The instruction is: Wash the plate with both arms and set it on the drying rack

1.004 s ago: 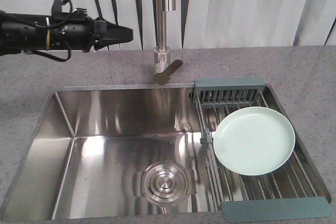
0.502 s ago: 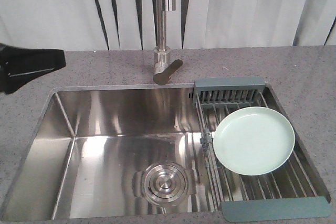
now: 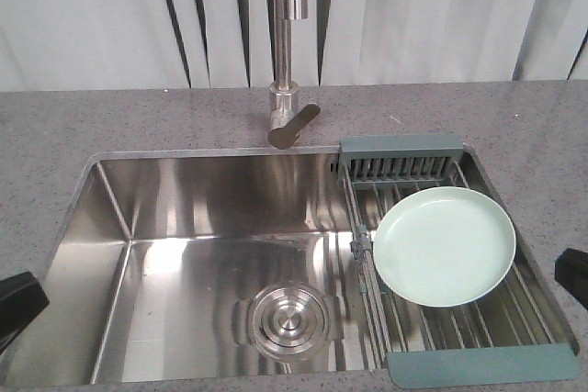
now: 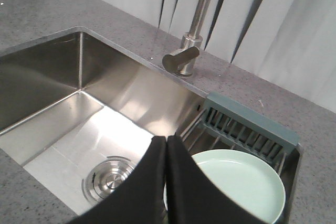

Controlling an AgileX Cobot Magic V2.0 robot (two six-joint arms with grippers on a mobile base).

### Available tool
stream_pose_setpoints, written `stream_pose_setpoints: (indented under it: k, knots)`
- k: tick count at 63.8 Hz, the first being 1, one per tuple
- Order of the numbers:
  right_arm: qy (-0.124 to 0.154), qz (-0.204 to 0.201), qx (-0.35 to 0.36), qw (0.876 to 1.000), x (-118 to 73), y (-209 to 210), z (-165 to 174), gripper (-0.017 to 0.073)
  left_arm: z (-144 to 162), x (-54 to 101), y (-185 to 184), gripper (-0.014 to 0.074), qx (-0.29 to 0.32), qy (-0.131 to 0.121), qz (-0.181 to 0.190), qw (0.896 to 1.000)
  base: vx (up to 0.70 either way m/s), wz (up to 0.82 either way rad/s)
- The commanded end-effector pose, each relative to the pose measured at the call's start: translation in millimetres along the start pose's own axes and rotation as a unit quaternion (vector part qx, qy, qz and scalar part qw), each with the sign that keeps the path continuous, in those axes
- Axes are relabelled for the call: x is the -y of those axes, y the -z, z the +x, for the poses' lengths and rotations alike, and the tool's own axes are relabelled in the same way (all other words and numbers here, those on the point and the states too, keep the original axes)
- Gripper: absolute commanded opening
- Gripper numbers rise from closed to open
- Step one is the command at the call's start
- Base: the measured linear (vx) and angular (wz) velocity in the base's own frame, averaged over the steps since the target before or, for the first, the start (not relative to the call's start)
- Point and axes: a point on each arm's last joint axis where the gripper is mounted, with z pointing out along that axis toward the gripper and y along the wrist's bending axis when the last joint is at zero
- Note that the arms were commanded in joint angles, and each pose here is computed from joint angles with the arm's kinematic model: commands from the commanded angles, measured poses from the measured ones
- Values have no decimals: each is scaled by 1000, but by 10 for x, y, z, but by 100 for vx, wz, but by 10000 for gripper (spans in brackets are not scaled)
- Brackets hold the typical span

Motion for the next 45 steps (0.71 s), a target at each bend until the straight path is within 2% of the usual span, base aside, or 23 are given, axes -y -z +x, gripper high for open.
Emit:
stream_pose_setpoints:
  k: [1,10,18,45]
  knots:
    - [-20,43,47,998,45,10,14,-6,46,-113,-8,-6,16,14,-45,999,0,0]
    - [-29,45,27,998,20,-69,227,-6,115,-267,-11,-6,31,26,-104,994,0,0]
    - [-32,23,6,999,-23,-84,285,-6,100,-309,-1,-6,42,26,-127,991,0,0]
    - [-33,17,1,999,-34,-85,294,-6,119,-273,-11,-6,31,27,-107,993,0,0]
